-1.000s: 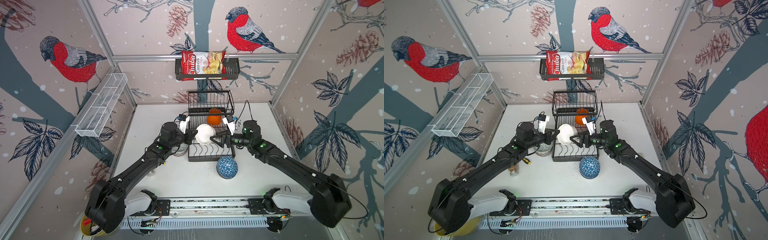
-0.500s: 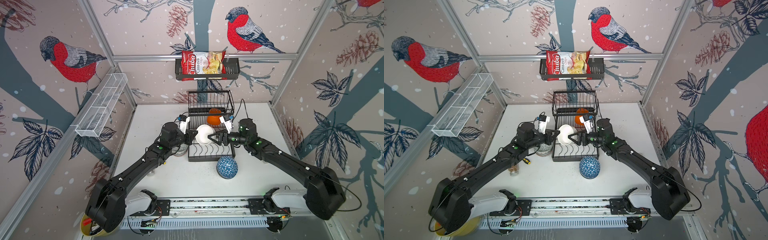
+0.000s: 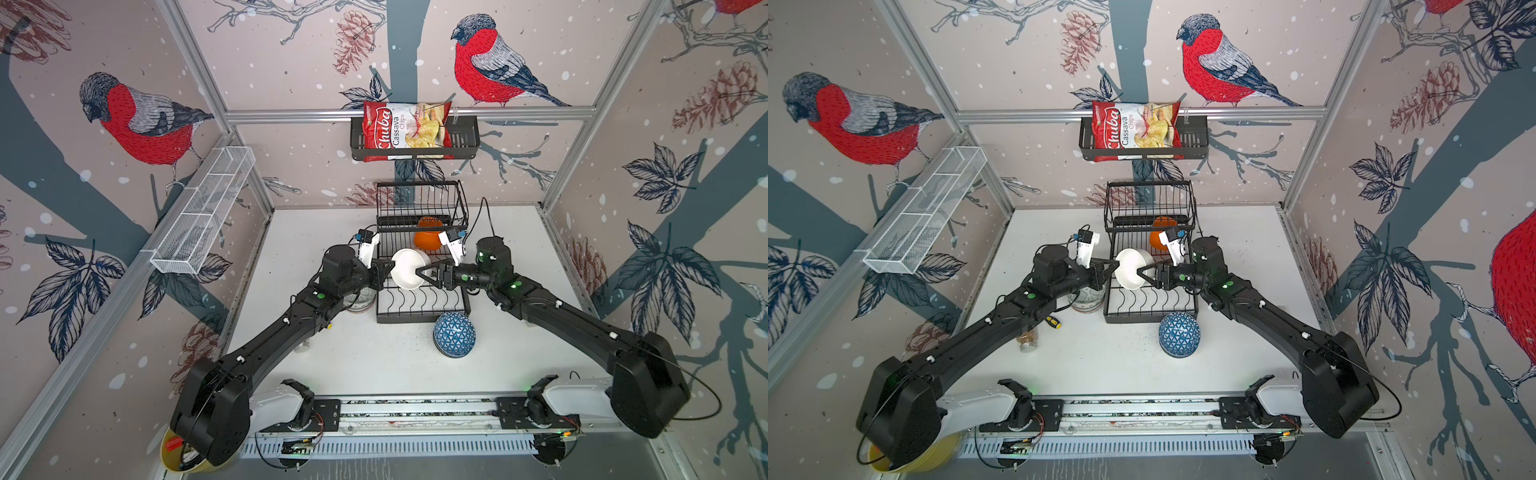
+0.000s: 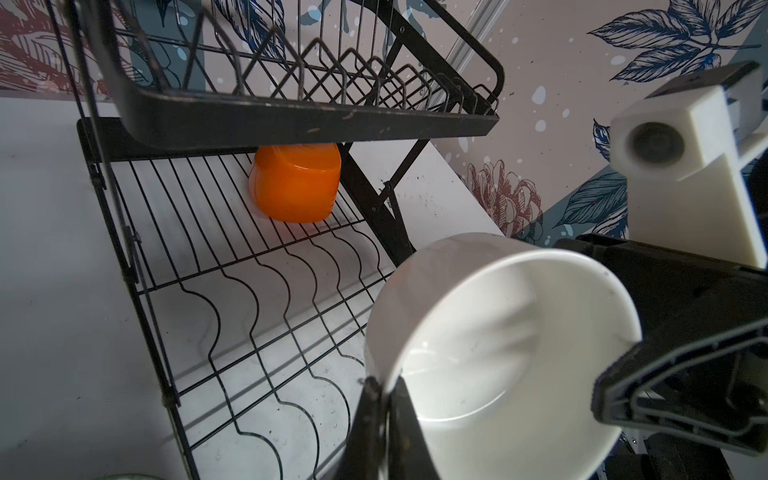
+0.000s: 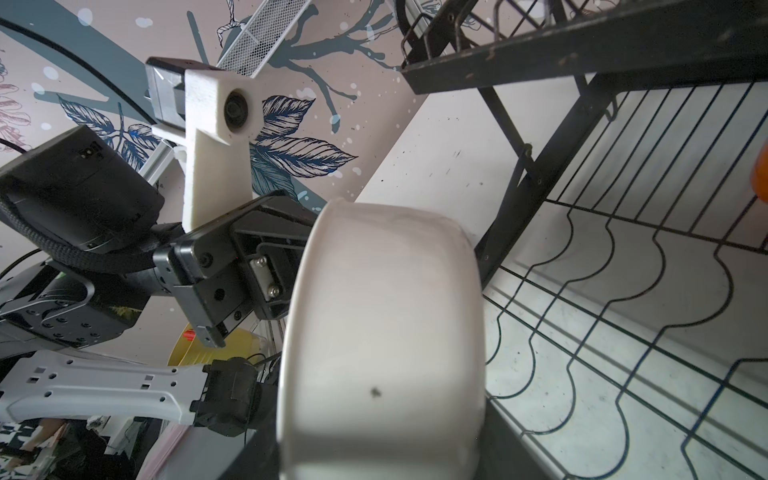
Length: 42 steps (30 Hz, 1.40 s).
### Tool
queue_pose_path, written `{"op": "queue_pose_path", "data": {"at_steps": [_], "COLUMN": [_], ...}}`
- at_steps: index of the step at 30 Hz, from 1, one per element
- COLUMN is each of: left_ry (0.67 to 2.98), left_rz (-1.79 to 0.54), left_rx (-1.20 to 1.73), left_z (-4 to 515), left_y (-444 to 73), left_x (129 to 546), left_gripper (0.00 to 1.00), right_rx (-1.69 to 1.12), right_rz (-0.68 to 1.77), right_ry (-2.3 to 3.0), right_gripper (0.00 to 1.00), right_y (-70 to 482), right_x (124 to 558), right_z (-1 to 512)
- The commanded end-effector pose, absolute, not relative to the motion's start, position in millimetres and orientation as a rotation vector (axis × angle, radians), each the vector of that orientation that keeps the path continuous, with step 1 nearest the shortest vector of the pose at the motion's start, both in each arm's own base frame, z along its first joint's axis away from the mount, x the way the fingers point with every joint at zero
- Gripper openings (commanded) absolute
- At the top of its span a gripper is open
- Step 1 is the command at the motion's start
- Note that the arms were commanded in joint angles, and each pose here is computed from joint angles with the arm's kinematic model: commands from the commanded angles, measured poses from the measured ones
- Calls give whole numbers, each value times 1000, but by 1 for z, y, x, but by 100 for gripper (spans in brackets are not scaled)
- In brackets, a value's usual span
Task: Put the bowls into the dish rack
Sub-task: 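Open the left gripper and pull back while the right gripper moves the bowl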
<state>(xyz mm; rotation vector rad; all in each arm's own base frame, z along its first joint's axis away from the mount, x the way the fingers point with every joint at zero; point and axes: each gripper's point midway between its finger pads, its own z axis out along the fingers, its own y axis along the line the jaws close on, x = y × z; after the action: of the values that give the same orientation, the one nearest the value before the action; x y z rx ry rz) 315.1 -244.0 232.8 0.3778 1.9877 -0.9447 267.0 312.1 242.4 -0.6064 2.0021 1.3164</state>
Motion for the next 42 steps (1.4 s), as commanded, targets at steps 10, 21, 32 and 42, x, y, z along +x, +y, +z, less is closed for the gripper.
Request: {"op": "queue_pose_path", "data": {"at_steps": [10,21,32,42], "left_ry": [1947,2016,2093,2089], "left_rz": [-947,-805,-475,-355], "left_rx": [348,272,0,-92], "left_z": [244,239,222,210], "left_y": [-244,-223,-158,-130], "left_x": [322,325,325,318], "left_gripper": [35,88,93,94], "right_rx": [-641,-622,-650,-701], "right_rz": [1160,818,390,83], "right_ry": [1971,2015,1970,1905], "right_gripper": [44,43,47,49], "right_y": [318,316,328,339], "right_x": [274,302,337,356], "right_z": [247,228,213,195]}}
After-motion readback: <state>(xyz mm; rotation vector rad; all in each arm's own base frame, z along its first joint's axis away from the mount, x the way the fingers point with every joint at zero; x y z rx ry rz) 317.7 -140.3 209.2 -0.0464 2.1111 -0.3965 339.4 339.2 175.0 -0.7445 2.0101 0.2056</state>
